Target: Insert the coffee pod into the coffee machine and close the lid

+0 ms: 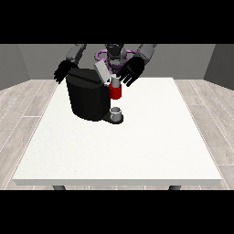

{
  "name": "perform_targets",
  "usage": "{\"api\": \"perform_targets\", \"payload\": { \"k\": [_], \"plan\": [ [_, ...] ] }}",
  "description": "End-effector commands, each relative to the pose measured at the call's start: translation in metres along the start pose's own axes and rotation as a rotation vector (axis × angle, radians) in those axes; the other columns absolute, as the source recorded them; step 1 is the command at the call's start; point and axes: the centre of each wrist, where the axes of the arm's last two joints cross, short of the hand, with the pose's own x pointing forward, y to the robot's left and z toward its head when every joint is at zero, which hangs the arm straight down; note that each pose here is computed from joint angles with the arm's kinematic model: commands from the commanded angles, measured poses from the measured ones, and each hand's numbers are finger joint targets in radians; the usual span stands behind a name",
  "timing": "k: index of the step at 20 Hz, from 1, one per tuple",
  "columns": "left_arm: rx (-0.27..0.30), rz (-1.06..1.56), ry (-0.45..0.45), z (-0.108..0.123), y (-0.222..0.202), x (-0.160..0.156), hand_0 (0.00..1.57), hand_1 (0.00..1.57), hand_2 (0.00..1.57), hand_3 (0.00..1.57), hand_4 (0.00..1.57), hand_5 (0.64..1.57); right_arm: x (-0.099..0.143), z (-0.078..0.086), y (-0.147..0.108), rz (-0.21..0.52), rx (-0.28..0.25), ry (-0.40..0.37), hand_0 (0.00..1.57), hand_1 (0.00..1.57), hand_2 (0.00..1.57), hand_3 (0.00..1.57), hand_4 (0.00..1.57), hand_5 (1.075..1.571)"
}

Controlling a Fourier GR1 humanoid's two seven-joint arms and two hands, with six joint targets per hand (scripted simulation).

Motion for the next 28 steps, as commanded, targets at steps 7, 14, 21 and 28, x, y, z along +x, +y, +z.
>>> {"api": "perform_targets", "payload": {
  "k": [7, 14, 21, 28],
  "plan": [
    [-0.065, 0.002, -0.024, -0.005, -0.015, 0.014, 1.19, 1.19, 1.26, 1.2, 0.49, 1.571, -0.01, -0.002, -0.028, -0.04, -0.044, 0.015, 0.0, 0.0, 0.0, 0.0, 0.51, 1.571],
    [-0.048, -0.02, 0.012, -0.004, 0.005, 0.008, 1.16, 1.16, 1.24, 1.18, 0.49, 1.571, -0.011, 0.001, -0.021, -0.023, -0.03, 0.022, 0.0, 0.0, 0.0, 0.0, 0.46, 1.571],
    [-0.059, -0.022, 0.017, -0.001, -0.028, -0.001, 1.23, 1.23, 1.27, 1.18, 0.48, 1.571, -0.009, 0.008, 0.002, -0.007, -0.031, 0.014, 0.0, 0.0, 0.0, 0.0, 0.44, 1.571],
    [-0.034, -0.032, 0.03, 0.0, -0.006, -0.007, 1.16, 1.16, 1.19, 1.06, 0.46, 1.571, -0.003, 0.006, -0.017, -0.004, 0.007, 0.009, 0.0, 0.0, 0.0, 0.0, 0.42, 1.571]
  ]
}}
